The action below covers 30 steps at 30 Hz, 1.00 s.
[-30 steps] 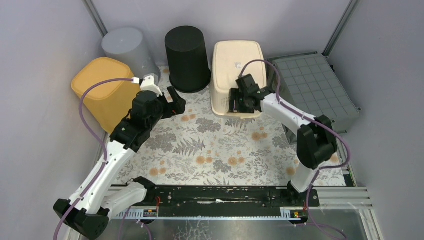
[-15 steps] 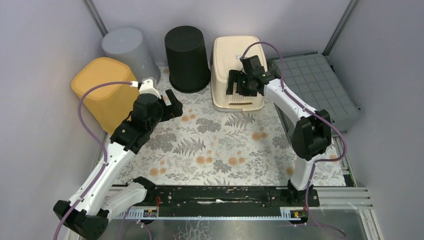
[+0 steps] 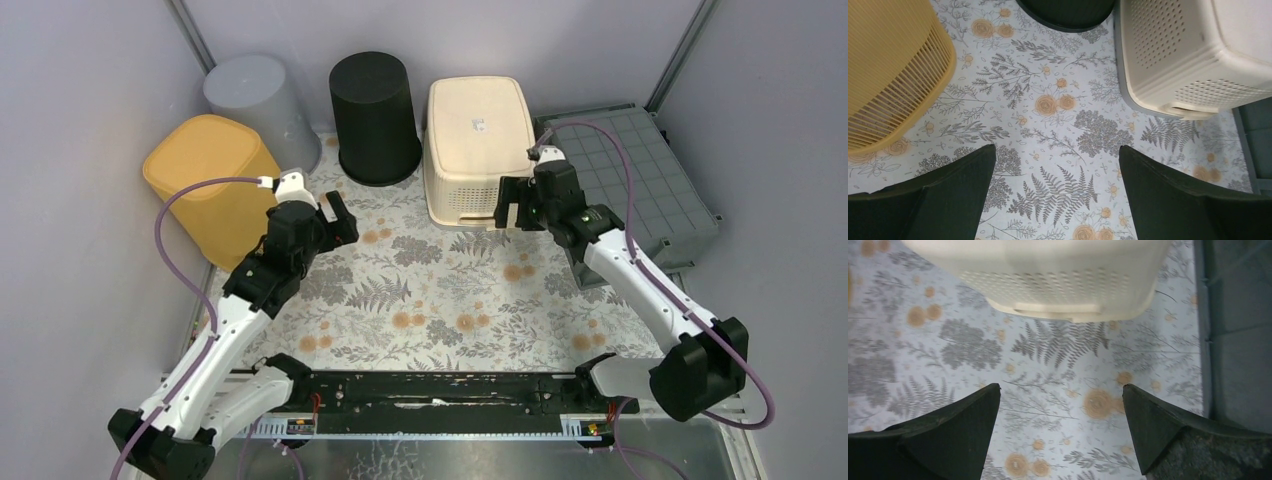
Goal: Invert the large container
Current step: Move the container to the center of the board, then reset both arms
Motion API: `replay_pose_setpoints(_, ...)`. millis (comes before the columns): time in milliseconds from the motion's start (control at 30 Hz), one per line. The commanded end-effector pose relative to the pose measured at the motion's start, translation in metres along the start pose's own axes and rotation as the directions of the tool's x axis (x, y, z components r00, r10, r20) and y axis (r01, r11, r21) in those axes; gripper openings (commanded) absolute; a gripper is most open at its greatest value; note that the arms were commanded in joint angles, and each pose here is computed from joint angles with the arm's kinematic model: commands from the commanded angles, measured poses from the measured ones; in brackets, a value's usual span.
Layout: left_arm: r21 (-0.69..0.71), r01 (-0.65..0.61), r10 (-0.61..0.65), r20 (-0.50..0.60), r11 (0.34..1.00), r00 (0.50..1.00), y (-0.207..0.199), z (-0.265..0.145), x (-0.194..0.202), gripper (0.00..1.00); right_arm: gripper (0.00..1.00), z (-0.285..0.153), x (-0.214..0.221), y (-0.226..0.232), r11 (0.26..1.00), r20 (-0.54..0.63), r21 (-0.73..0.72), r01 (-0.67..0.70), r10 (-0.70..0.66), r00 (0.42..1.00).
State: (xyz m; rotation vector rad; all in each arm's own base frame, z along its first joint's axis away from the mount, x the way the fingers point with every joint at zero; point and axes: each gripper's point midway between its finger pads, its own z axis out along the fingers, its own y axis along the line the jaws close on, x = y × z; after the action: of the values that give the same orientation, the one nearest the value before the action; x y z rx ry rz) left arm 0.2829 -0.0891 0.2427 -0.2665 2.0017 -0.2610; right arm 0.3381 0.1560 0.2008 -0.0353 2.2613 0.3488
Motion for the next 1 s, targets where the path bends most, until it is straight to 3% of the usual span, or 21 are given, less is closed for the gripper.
replay_pose_setpoints(0,-0.025,-0.015,0.017,0.061,1.0,0.998,0.004,0.016,-0.009,1.0,0.99,0.006,0.026,-0.042,0.984,-0.042,0.167,0.067,-0.061,0.997)
replay_pose_setpoints(233,-0.069,-0.041,0.044,0.055,0.997,0.998,0.027,0.037,0.002,1.0,0.99,0.005,0.049,-0.032,0.999,0.011,0.048,0.02,-0.02,1.0)
replay_pose_setpoints(500,-0.07,-0.026,0.031,0.069,0.997,0.997,0.045,0.058,0.003,1.0,0.99,0.022,0.077,-0.029,1.0,-0.098,0.021,0.012,-0.01,0.995)
replay_pose_setpoints(967,-0.151,-0.095,0.12,0.165,0.984,0.979,0.073,0.073,-0.002,1.0,0.99,0.033,0.062,-0.02,1.0,-0.05,-0.014,0.007,-0.007,0.999)
